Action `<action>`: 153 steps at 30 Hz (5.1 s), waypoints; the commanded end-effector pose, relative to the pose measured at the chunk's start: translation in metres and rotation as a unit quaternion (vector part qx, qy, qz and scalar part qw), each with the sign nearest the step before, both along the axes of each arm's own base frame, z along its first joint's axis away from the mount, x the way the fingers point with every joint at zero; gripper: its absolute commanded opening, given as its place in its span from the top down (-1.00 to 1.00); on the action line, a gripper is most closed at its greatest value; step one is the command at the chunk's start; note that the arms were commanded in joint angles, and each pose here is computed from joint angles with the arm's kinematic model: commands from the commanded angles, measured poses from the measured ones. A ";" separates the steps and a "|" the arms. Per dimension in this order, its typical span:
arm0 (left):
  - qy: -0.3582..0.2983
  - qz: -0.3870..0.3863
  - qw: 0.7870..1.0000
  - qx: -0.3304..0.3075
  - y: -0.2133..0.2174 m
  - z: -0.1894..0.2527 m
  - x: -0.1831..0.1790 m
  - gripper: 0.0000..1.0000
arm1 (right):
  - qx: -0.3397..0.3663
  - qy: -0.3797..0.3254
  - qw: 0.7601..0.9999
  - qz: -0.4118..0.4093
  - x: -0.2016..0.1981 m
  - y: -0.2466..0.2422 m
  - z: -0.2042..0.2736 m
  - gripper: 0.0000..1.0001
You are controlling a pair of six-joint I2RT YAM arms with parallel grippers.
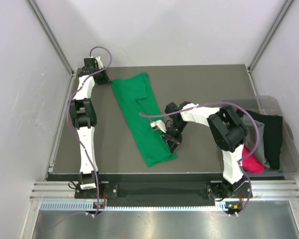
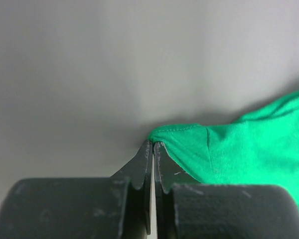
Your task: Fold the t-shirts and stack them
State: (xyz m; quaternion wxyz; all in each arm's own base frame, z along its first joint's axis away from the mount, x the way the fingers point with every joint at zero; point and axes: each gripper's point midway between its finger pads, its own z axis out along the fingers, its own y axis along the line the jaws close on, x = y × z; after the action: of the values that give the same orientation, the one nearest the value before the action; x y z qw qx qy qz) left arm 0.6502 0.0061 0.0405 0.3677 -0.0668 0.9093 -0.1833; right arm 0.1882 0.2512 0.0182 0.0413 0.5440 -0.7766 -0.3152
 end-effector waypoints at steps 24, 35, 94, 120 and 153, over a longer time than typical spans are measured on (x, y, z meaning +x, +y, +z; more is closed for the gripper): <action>0.087 0.085 0.989 -0.088 -0.054 0.131 -0.208 -0.41 | 0.054 -0.123 0.990 -0.053 0.016 -0.013 0.072 0.24; 0.254 0.086 0.929 -0.254 -0.150 0.035 -0.414 -0.22 | 0.066 -0.012 0.988 -0.137 -0.015 -0.008 0.049 0.16; 0.350 -0.027 0.920 -0.175 -0.226 -0.020 -0.470 1.00 | 0.006 0.116 0.957 -0.264 0.014 -0.009 -0.017 0.12; 0.171 -0.026 0.955 -0.241 -0.197 0.066 -0.388 1.00 | 0.073 -0.001 0.974 -0.215 0.051 0.020 0.037 1.00; 0.071 0.003 0.980 -0.185 -0.149 0.098 -0.234 1.00 | 0.164 -0.246 0.915 -0.274 0.272 0.084 0.115 1.00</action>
State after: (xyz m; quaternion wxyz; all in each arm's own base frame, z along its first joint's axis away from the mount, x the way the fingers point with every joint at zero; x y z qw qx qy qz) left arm 0.3983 -0.1445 0.1247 0.2560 -0.1622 0.8903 -0.3398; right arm 0.4345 0.3306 0.1108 -0.2823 0.3700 -0.8336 -0.2976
